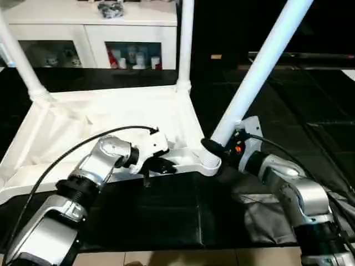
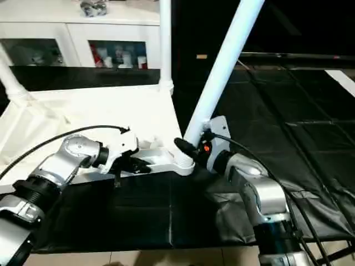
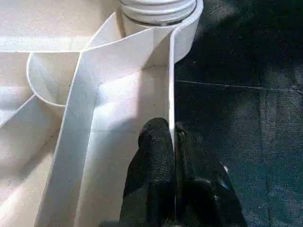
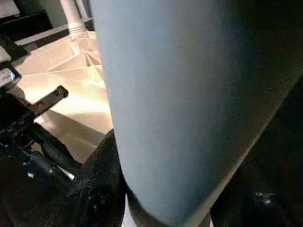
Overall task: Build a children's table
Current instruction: Insert table leg to table base
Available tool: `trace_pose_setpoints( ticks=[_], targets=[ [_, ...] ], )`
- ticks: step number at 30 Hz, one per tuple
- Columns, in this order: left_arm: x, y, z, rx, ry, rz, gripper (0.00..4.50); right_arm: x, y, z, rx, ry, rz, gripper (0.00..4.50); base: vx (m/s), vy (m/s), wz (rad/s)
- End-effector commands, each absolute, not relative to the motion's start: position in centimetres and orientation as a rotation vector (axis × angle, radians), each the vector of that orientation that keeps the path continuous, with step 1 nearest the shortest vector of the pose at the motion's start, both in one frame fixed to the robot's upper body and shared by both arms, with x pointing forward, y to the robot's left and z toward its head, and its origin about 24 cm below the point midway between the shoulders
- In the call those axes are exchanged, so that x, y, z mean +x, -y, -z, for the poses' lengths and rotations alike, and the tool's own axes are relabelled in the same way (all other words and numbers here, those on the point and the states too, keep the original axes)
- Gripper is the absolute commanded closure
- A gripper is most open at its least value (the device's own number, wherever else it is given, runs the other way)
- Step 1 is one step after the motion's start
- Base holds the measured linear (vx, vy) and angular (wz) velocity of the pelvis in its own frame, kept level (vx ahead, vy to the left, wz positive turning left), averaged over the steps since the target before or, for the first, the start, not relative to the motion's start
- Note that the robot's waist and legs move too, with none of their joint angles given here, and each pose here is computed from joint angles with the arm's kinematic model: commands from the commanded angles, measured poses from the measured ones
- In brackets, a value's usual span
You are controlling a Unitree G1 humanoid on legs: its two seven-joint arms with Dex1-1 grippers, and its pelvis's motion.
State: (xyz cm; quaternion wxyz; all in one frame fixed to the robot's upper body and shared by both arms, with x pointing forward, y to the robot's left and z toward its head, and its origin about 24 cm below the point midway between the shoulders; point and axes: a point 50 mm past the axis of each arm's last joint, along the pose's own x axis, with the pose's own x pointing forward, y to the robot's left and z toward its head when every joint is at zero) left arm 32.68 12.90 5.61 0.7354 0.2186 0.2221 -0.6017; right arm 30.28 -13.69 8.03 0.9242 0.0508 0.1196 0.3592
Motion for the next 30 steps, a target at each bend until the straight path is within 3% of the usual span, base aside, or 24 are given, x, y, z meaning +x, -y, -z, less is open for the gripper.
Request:
trace_pose_setpoints(
  ticks=[1, 3, 9, 16, 23, 30],
  targets=[
    [32.5, -12.7, -5.6, 0.457, -0.468, 1.323, 4.50, 30.5, 13.6, -8.5, 0.085, -0.225, -0.751, 2.59, 0.000, 0.000, 0.00],
    [32.5, -12.7, -5.6, 0.419, -0.474, 1.327, 4.06, 30.6, 13.5, -8.4, 0.084, -0.227, -0.757, 2.59, 0.000, 0.000, 0.00],
    [32.7, -12.5, -5.5, 0.416, -0.453, 1.311, 3.62, 30.6, 13.4, -7.8, 0.077, -0.243, -0.770, 2.59, 0.000, 0.000, 0.00],
    [32.8, -12.3, -5.3, 0.402, -0.464, 1.299, 3.62, 30.4, 13.4, -7.5, 0.068, -0.252, -0.778, 2.59, 0.000, 0.000, 0.00],
    [33.0, -12.2, -5.1, 0.408, -0.477, 1.278, 4.29, 30.3, 13.5, -7.2, 0.060, -0.255, -0.779, 2.59, 0.000, 0.000, 0.00],
    [33.0, -12.6, -4.7, 0.519, -0.501, 1.294, 4.50, 30.1, 13.4, -7.1, 0.056, -0.262, -0.786, 2.59, 0.000, 0.000, 0.00]
  ],
)
